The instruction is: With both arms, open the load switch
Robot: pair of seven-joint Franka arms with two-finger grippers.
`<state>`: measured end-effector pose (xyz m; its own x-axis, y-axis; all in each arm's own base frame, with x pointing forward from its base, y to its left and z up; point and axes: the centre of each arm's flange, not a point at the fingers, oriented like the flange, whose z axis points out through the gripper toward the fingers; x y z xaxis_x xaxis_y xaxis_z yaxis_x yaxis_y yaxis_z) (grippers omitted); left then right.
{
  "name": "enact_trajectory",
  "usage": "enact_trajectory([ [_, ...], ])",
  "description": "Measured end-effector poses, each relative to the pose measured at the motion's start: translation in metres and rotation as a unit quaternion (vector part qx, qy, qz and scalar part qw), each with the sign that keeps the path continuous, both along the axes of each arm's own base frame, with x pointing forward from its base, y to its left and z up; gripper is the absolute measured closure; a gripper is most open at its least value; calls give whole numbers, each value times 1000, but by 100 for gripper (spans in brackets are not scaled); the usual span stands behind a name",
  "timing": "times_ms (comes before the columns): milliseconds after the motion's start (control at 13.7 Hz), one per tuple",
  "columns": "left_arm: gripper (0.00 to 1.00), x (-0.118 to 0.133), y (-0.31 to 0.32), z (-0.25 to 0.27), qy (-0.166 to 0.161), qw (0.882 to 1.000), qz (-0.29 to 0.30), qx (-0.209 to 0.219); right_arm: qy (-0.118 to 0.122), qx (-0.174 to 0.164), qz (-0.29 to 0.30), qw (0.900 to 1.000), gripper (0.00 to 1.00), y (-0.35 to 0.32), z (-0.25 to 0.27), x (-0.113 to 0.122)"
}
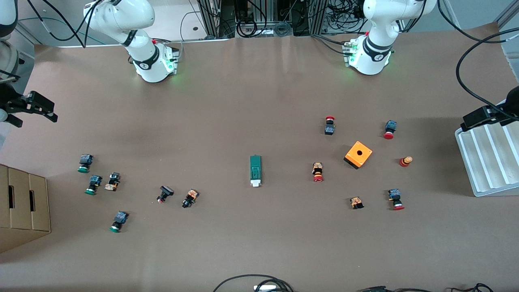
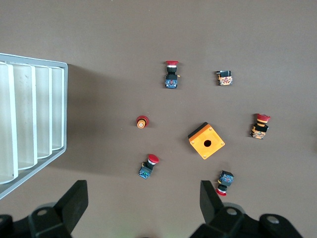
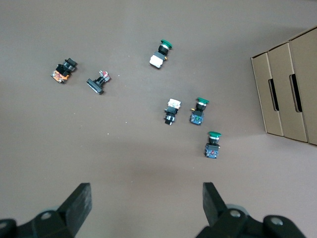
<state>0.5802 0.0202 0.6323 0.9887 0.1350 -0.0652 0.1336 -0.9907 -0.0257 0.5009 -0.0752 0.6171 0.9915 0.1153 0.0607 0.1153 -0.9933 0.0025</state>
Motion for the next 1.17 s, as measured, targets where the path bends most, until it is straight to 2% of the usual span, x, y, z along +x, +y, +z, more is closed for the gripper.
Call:
enact_trajectory([
  [438,0,1,-10,7,-10,1000,-10,-2,0,0,0,1000,0,0,0,0],
  [804,0,-2,-67,9,-11,998,-63,-9,3,0,0,1000,0,0,-2,0],
  [1169,0,-2,-96,10,-24,996,-89,-13,4,0,0,1000,0,0,-2,0],
])
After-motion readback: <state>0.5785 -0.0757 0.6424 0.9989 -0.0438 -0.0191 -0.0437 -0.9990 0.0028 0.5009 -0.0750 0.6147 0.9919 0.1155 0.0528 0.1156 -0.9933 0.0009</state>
